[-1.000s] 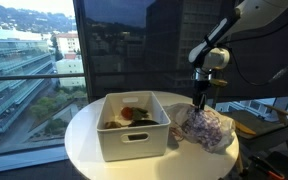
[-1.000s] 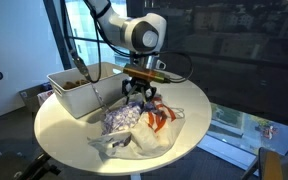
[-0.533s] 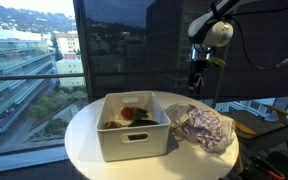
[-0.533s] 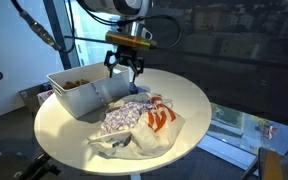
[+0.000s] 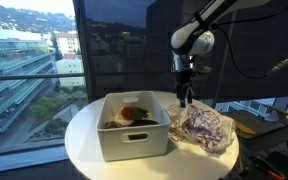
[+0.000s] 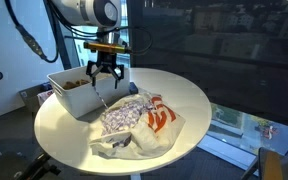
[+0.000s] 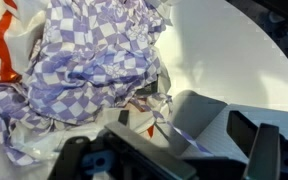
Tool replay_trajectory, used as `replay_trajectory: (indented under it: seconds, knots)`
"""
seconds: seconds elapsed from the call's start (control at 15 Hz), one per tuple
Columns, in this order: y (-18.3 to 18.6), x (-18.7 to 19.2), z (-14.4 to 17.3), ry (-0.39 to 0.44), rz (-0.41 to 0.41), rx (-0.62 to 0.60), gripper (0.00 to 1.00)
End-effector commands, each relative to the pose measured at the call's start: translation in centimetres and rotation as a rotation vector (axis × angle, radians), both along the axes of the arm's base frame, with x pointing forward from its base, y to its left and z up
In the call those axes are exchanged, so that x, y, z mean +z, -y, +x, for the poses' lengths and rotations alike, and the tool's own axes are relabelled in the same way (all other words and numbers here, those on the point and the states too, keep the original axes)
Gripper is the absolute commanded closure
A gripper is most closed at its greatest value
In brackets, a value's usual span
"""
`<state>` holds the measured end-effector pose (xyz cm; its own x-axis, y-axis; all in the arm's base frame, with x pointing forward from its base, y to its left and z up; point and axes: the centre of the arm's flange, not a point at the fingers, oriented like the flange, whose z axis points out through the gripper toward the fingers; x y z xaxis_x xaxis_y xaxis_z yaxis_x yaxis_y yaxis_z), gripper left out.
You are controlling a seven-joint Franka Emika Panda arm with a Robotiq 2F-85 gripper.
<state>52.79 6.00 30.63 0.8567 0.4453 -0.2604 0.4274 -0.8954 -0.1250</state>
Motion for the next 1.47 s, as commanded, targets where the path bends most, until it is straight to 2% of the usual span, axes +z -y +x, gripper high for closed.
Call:
replay_trajectory:
  seconds: [0.0, 0.27, 0.47, 0.73, 1.0, 1.2, 1.4]
  knots:
    - [0.4, -2.0, 1.4, -0.018, 0.052, -0.067, 0.0]
    - [2.1, -4.5, 2.1, 0.016, 0.127, -0.163, 0.0]
    - [4.2, -5.8, 3.0, 0.082, 0.158, -0.237, 0.0]
    - [6.2, -7.5, 4.0, 0.102, 0.187, -0.3, 0.0]
    - [7.3, -9.0, 4.9, 0.11, 0.181, -0.317, 0.0]
    - [7.4, -10.0, 5.6, 0.099, 0.219, -0.302, 0.0]
    - [7.1, -10.5, 6.2, 0.127, 0.252, -0.269, 0.0]
